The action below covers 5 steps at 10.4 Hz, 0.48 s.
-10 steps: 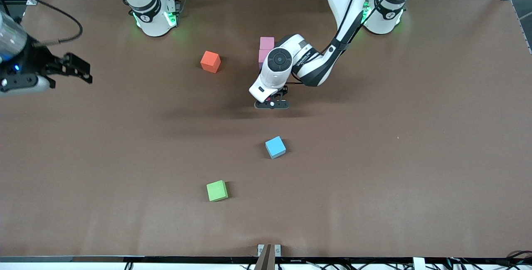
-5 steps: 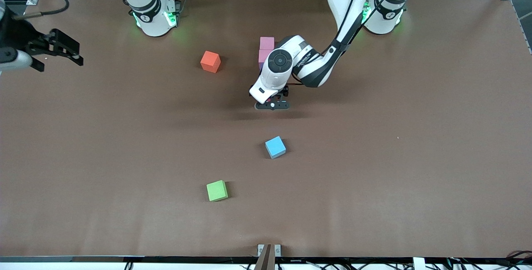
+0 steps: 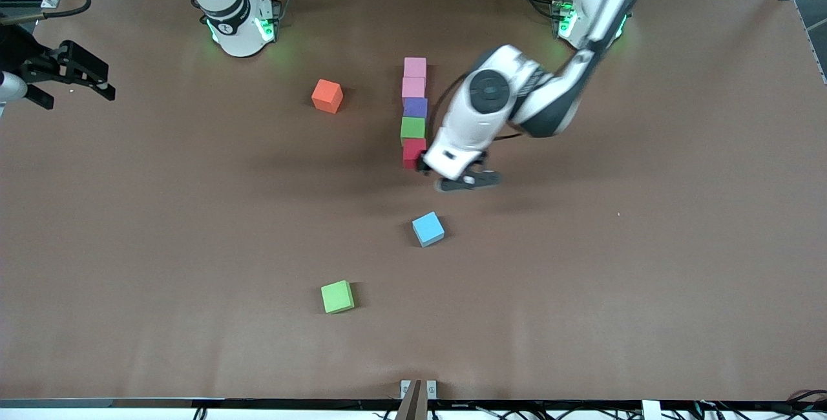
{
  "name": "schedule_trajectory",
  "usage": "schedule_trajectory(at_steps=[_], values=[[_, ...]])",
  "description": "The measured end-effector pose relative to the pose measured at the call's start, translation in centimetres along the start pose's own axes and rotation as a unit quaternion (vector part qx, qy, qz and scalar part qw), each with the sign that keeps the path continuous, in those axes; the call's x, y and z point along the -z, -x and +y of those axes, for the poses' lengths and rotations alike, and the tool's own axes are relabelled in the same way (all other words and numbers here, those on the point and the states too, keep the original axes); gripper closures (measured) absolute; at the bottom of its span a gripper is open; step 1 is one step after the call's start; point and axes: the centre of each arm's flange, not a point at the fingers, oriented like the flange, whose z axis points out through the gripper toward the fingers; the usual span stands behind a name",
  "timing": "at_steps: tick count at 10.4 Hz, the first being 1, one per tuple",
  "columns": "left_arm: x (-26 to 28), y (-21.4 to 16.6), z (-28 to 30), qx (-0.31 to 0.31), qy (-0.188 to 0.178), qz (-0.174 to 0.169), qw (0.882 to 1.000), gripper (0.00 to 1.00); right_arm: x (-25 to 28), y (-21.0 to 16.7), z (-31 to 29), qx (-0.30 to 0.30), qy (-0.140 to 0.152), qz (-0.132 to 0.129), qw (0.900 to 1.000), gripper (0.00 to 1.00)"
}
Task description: Arrange blocks into number 1
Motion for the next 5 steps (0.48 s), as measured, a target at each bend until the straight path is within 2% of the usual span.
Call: schedule_trajectory(at_steps=[1,5], values=[[3.0,-2.3,-2.9,-0.009,-0.012,0.013,1.000,0.00,-0.3,-0.3,0.3,-0.002,0.001,0.005,1.000,0.00],[11.9,-9.4,-15.6,-0.096,-0.033,0.020,0.995,0.00,-1.0,-1.0,1.8,-0.016,0.002,0.021,1.000,0.00]])
